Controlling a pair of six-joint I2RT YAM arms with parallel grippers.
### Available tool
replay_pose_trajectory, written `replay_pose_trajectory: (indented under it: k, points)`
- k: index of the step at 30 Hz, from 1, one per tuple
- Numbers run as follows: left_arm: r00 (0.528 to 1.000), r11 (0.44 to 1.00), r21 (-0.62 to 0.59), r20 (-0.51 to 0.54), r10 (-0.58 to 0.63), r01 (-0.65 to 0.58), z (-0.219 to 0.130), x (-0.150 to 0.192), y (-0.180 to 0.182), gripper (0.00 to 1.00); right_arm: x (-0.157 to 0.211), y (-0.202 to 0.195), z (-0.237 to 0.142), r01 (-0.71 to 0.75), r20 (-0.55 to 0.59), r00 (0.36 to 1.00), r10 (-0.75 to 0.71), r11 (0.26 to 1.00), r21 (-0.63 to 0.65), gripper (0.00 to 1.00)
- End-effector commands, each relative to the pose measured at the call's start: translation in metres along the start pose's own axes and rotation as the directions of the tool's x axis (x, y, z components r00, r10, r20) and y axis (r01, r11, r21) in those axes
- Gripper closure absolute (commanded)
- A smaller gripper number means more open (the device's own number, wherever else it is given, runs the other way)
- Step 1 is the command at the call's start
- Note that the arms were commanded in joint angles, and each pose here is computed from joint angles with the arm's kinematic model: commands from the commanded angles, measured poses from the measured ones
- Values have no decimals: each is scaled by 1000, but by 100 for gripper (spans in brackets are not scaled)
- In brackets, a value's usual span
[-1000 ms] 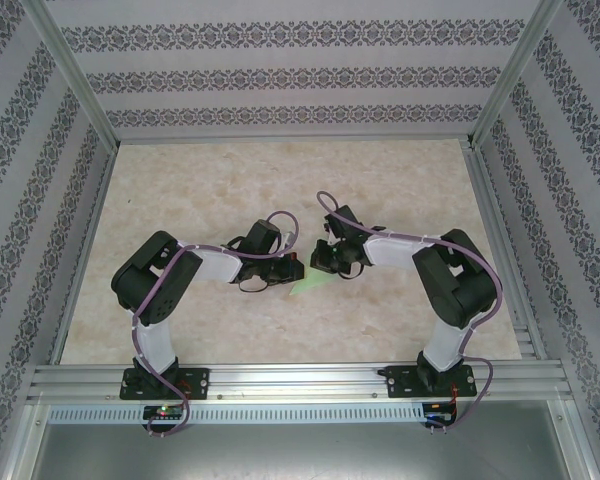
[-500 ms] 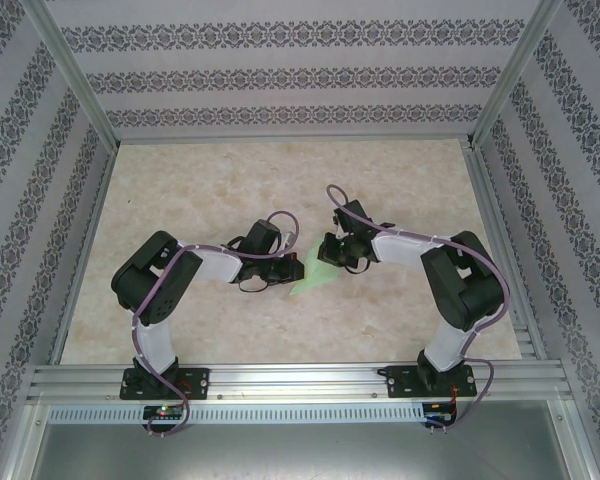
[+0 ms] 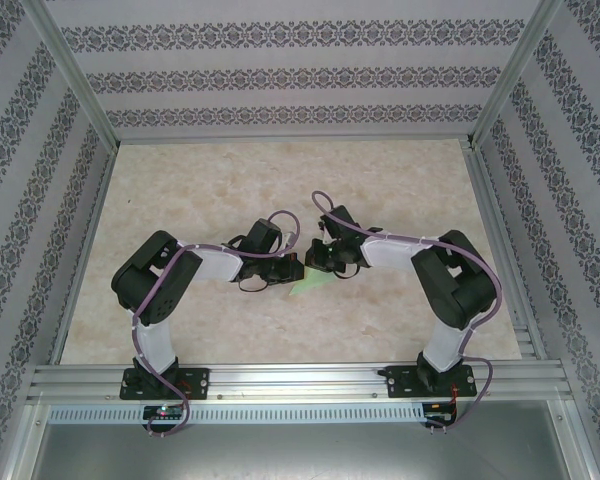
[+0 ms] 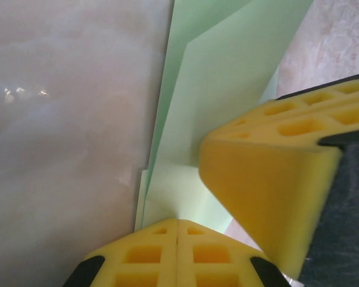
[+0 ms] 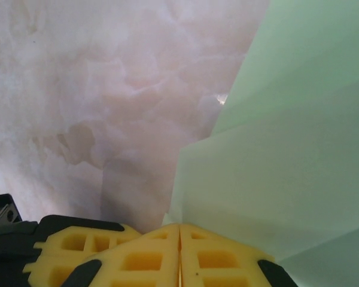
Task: Fold a paper plane with a square sheet of paper (pick it up from the middle)
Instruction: Fourth fold the wing at the center of the table.
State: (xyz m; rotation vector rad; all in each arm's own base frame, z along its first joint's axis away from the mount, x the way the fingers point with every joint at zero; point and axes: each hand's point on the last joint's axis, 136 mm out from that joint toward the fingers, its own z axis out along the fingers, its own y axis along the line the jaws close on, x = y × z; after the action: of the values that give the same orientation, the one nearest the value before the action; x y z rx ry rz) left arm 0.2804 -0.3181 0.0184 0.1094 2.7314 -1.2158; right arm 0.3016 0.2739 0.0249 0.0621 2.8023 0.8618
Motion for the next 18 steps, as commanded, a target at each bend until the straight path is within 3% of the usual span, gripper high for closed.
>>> replay_pose_trajectory:
  k: [1, 7, 18]
  points:
    - [993, 986, -151, -80, -83, 70, 5, 28, 48, 100, 9, -6, 11, -24, -33, 999, 25, 999, 25, 91]
    - [993, 984, -161, -78, -87, 74, 3, 30, 51, 100, 19, -39, 4, -80, -36, 996, 85, 990, 112, 92]
    - [993, 986, -154, -81, -84, 71, 3, 30, 49, 100, 19, -72, -8, -105, 1, 994, 106, 986, 131, 92]
